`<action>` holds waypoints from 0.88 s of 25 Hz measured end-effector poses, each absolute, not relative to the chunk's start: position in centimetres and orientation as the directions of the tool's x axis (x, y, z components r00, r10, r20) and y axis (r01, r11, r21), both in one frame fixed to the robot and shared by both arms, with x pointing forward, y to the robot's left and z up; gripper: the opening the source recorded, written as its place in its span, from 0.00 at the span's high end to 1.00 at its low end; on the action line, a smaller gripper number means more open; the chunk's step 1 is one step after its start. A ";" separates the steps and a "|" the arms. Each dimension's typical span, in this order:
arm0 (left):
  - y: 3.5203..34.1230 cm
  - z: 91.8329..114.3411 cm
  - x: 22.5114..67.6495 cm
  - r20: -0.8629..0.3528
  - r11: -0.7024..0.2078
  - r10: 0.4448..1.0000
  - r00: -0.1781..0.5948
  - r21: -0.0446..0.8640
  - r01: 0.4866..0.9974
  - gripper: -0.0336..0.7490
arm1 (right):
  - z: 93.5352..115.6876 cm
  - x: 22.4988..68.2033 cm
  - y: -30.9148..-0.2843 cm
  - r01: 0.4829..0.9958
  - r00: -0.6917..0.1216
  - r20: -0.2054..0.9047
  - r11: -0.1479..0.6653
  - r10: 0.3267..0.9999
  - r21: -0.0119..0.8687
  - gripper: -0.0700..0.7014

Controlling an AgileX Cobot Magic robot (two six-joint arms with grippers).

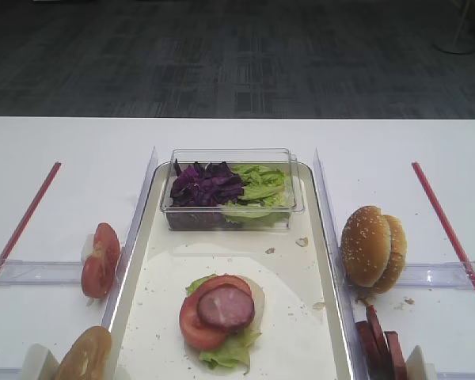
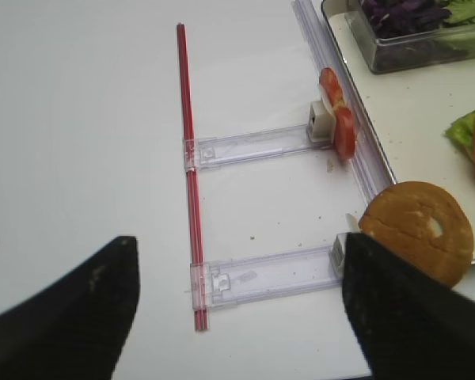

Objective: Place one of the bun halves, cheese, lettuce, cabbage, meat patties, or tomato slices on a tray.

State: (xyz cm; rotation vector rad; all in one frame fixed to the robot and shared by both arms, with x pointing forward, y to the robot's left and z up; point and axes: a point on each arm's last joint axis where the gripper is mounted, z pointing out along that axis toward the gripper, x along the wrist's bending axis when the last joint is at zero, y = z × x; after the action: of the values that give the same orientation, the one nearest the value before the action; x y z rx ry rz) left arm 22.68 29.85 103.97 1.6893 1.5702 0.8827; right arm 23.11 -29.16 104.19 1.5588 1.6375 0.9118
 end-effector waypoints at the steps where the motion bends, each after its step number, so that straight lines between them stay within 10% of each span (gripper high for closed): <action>1: 29.9 104.0 22.7 0.040 -0.062 0.998 0.052 0.831 0.553 0.33 | 104.2 23.1 -29.2 0.515 -0.042 -0.013 0.033 0.999 0.857 0.37; 22: 29.9 104.0 22.7 0.040 -0.062 0.998 0.052 0.831 0.553 0.33 | 104.2 23.1 -29.2 0.515 -0.042 -0.013 0.033 0.999 0.856 0.40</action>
State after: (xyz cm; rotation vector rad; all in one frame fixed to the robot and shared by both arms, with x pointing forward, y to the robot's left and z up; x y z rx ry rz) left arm 22.68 29.85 103.97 1.6893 1.5702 0.8827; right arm 23.11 -29.15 104.18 1.5592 1.6379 0.9115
